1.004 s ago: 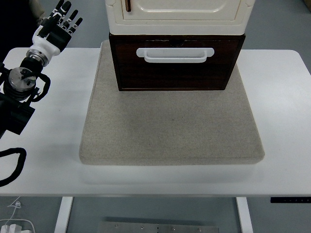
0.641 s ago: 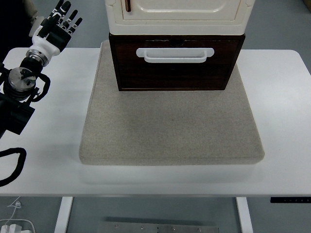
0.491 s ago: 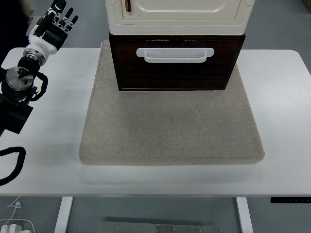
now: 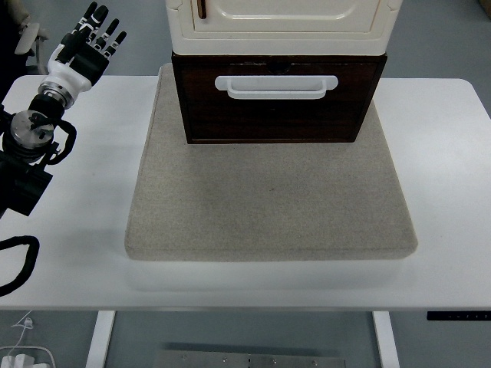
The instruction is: Open the drawer under the combination cabinet
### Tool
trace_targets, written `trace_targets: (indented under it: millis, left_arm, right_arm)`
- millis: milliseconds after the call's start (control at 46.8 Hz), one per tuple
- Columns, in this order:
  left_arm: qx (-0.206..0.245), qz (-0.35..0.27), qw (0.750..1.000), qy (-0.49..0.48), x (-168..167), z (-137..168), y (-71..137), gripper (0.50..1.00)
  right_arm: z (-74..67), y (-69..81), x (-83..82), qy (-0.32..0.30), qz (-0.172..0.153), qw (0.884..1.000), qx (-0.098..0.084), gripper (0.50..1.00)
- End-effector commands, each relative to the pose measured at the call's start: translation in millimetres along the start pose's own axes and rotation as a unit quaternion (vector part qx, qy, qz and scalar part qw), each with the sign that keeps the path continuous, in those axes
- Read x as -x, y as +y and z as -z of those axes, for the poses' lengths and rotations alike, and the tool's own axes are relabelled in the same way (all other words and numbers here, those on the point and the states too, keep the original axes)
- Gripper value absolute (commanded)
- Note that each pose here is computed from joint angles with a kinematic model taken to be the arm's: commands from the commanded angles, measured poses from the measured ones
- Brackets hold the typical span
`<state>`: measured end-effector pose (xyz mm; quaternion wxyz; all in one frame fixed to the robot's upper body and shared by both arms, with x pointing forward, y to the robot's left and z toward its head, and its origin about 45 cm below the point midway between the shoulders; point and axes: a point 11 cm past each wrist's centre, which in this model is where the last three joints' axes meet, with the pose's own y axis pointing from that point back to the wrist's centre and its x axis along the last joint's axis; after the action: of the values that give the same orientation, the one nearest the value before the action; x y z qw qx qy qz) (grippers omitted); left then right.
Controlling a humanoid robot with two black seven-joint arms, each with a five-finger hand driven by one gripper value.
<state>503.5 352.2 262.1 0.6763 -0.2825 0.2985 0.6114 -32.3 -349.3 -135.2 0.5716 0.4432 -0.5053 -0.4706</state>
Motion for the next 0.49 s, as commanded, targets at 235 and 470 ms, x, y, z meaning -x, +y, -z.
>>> trace_targets:
  millis: [235,470]
  left_arm:
    - [-0.002,0.014,1.0,-0.01,13,-4,-4,1.0]
    - [-0.001,0.045,0.998,-0.041,42,-18,-7,1.0]
  right_arm:
    - [0.0,0.0,0.0,0.0,0.0,1.0,0.0,0.928]
    - [-0.9,-0.1,0.0,0.0,0.0,1.0,0.001,0.928]
